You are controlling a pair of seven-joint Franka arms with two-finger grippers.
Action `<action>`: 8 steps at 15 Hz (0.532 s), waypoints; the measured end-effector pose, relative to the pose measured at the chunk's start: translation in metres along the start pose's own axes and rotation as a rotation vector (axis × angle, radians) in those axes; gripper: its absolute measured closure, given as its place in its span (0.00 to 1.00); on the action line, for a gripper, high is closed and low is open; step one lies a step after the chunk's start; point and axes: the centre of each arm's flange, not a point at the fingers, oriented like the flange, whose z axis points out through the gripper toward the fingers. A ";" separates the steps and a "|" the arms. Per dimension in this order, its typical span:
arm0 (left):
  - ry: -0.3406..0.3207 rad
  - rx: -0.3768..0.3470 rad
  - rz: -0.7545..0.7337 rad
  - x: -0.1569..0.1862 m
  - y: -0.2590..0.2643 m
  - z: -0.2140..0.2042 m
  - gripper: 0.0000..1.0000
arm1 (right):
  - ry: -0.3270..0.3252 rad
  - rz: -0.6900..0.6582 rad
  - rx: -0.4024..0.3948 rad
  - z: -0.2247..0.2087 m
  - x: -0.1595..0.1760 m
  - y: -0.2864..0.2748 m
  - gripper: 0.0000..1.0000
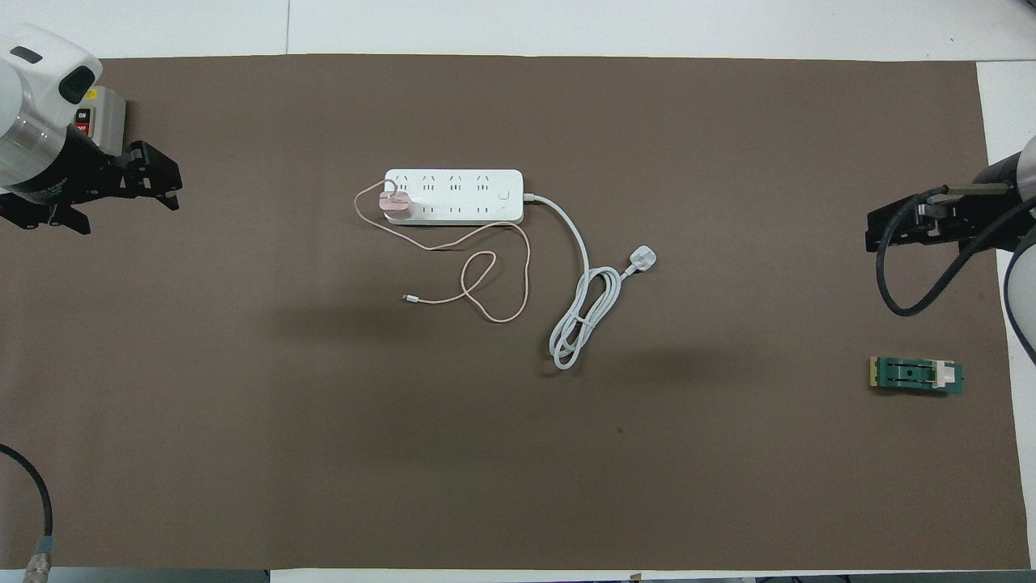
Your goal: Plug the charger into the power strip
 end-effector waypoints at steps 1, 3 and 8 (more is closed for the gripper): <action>-0.009 -0.006 -0.007 0.000 -0.004 -0.001 0.00 | 0.000 0.000 0.000 0.000 0.000 0.000 0.00; -0.030 -0.008 -0.006 -0.001 -0.014 0.000 0.00 | 0.000 0.000 0.000 0.000 0.000 0.000 0.00; -0.060 -0.032 0.043 -0.025 -0.048 -0.013 0.00 | 0.000 0.000 0.000 0.000 0.000 0.000 0.00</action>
